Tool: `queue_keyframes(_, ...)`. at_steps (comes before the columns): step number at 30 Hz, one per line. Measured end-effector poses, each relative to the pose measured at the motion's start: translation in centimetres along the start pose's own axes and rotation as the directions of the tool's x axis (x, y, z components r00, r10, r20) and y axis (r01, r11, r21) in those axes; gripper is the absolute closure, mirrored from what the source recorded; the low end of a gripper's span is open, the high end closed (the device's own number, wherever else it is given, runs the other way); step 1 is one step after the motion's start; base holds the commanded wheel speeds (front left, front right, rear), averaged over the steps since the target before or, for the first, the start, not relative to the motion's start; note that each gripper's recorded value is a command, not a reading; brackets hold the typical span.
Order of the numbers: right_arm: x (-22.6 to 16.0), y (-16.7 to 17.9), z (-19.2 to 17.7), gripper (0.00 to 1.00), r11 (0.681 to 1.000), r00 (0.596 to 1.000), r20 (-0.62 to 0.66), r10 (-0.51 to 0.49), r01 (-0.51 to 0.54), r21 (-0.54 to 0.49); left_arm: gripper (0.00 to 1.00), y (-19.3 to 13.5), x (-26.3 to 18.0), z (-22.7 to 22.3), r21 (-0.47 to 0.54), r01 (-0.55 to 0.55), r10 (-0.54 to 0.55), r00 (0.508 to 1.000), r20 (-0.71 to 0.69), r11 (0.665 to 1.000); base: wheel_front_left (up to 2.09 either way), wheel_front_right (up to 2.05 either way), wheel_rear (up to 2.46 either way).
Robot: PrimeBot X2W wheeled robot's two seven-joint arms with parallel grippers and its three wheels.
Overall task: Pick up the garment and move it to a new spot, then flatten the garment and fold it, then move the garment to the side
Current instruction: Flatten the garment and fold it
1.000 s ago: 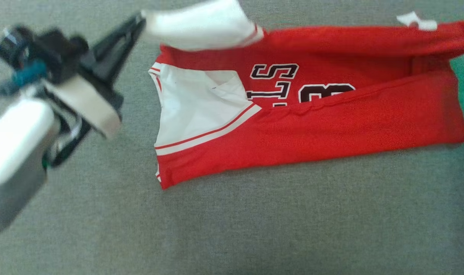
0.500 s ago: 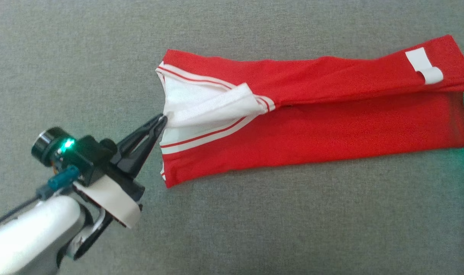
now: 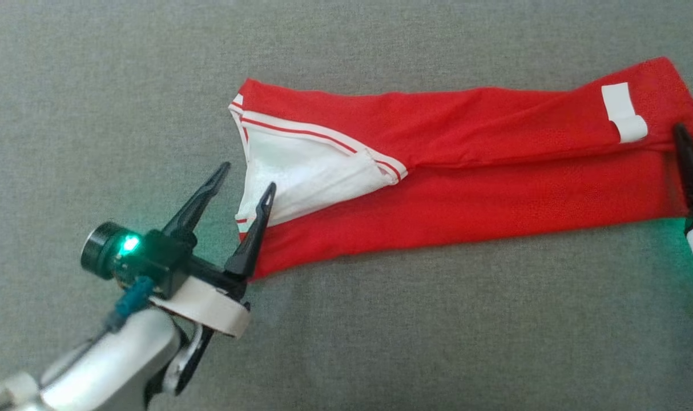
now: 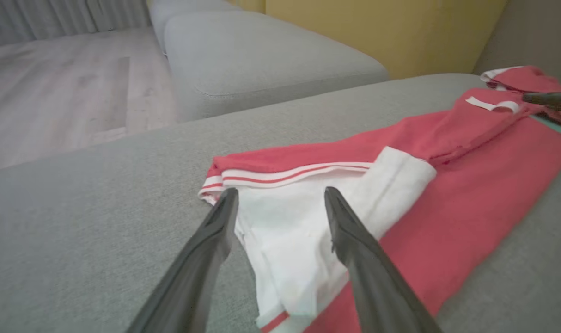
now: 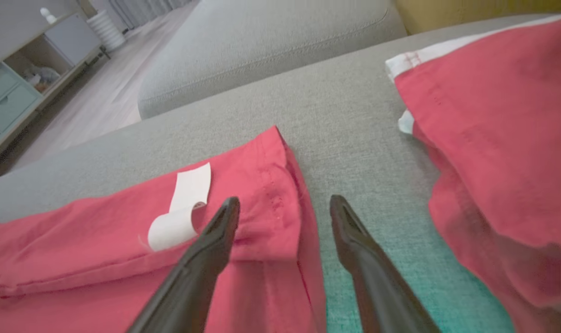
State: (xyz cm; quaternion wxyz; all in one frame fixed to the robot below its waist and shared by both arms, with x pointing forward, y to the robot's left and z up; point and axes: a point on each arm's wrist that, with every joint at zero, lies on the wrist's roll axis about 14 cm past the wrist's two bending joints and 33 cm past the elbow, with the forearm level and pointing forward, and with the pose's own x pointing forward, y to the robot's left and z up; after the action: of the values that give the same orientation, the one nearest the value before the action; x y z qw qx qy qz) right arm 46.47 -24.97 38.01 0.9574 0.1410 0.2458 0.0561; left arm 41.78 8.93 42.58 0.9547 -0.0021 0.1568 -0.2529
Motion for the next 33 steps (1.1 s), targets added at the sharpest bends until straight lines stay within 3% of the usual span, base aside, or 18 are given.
queue_keyframes(3,-0.5,0.0,0.3,0.0,1.0,0.999,0.047,-0.015,0.015,0.005,0.0,1.6,-0.1,0.2,0.045,-0.142,0.139,0.989,0.049,0.989,0.0,0.0,0.0)
queue_keyframes(8,-1.3,0.1,-0.3,0.0,0.998,0.995,0.085,-0.049,0.046,0.037,0.0,2.7,-1.0,2.3,0.006,-0.33,0.325,0.933,0.154,0.944,0.0,0.0,0.0)
queue_keyframes(15,-0.5,-1.0,0.0,0.0,0.994,0.99,0.085,-0.111,0.108,0.031,0.0,1.7,-3.9,3.3,-0.031,-0.434,0.429,0.873,0.233,0.9,0.0,0.0,0.0)
queue_keyframes(22,0.9,-0.5,-2.8,0.0,0.991,0.989,-0.073,-0.127,0.13,0.034,0.0,1.6,-5.5,3.7,-0.056,-0.462,0.46,0.848,0.264,0.885,0.0,0.0,0.0)
queue_keyframes(23,1.0,-0.4,-3.0,0.16,0.991,0.988,-0.089,-0.125,0.128,0.032,0.0,1.7,-5.6,3.9,-0.055,-0.464,0.46,0.845,0.272,0.884,0.0,0.0,0.0)
queue_keyframes(24,0.9,-0.4,-3.0,0.47,0.991,0.988,-0.098,-0.123,0.127,0.032,0.0,1.9,-5.8,4.0,-0.054,-0.47,0.465,0.84,0.278,0.881,0.0,0.0,0.0)
queue_keyframes(25,0.9,-0.3,-3.0,0.92,0.991,0.987,-0.105,-0.122,0.126,0.033,0.0,2.0,-5.9,4.1,-0.053,-0.474,0.469,0.837,0.282,0.879,0.0,0.0,0.0)
queue_keyframes(26,0.9,-0.3,-3.0,1.0,0.991,0.987,-0.105,-0.122,0.126,0.033,0.0,2.0,-5.9,4.1,-0.053,-0.474,0.469,0.837,0.282,0.879,0.0,0.0,0.0)
queue_keyframes(33,-0.4,-0.6,-2.4,1.0,0.99,0.988,-0.075,-0.132,0.135,0.038,0.0,1.7,-5.6,4.2,-0.049,-0.453,0.446,0.845,0.296,0.89,0.0,0.0,0.0)
